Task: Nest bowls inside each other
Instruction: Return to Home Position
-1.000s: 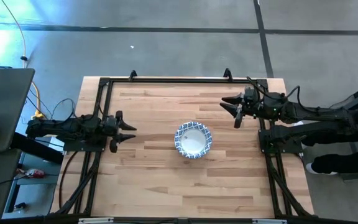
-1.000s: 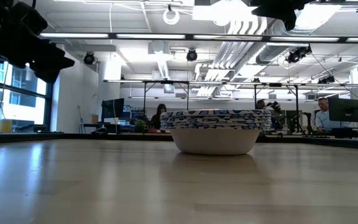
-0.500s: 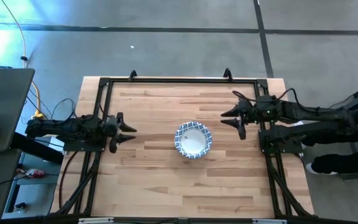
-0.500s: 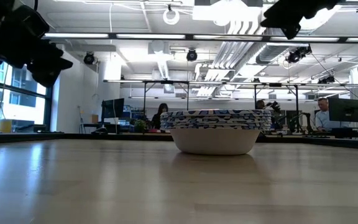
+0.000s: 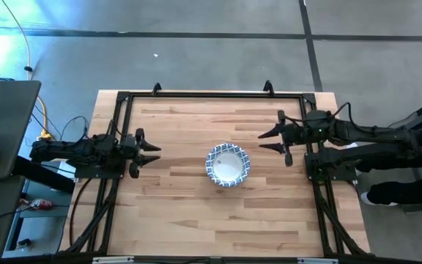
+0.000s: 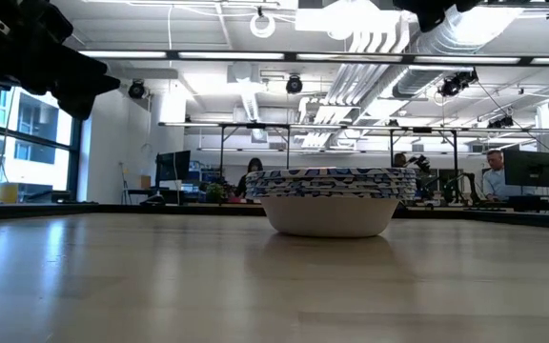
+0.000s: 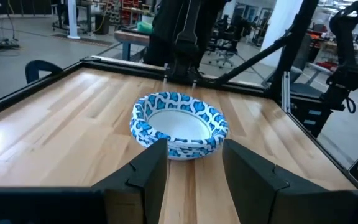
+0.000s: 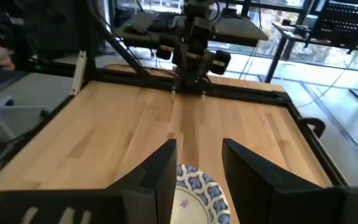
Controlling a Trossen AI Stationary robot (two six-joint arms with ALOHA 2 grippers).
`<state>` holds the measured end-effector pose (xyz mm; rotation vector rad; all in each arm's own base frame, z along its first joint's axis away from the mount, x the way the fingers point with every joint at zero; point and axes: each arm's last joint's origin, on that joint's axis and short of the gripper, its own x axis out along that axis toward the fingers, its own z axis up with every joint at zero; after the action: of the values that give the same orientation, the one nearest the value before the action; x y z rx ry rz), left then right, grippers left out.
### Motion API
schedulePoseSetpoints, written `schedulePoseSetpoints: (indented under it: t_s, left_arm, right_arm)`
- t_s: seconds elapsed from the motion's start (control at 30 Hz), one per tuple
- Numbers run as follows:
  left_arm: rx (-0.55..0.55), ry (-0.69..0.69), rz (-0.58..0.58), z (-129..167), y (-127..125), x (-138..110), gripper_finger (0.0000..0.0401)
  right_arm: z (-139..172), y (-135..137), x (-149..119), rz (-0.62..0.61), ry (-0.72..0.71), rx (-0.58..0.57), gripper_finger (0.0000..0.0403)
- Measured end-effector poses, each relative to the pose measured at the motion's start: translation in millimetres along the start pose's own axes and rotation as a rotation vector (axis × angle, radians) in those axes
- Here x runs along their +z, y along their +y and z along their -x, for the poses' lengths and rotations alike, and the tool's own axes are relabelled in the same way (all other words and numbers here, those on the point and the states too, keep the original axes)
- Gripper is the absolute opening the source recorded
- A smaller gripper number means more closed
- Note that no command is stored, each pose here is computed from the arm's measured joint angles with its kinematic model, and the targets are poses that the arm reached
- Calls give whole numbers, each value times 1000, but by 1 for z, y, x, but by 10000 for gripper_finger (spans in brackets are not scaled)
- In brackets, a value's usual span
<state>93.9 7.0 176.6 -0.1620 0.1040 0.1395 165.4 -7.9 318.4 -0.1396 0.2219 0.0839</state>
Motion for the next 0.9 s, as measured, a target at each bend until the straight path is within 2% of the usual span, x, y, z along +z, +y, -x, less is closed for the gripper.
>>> schedulePoseSetpoints:
  t_s: [0.17,0.4,0.53,0.67,0.8,0.9]
  left_arm:
    - [2,-4,16,0,0,0,145]
    - [17,-6,27,0,0,0,145]
    - [17,-6,27,0,0,0,145]
    - [11,0,42,0,0,0,145]
    - [0,27,59,0,0,-3,145]
    - [-4,43,70,0,0,-4,145]
  right_arm:
    - [-4,-2,3,-56,-28,-46,121]
    - [-28,-12,5,-181,-70,-242,121]
    - [-46,-14,1,-181,-53,-253,121]
    - [-61,-17,-6,-163,-23,-313,121]
    - [-67,-18,0,-91,-93,-303,121]
    - [-64,-17,1,-80,-93,-299,121]
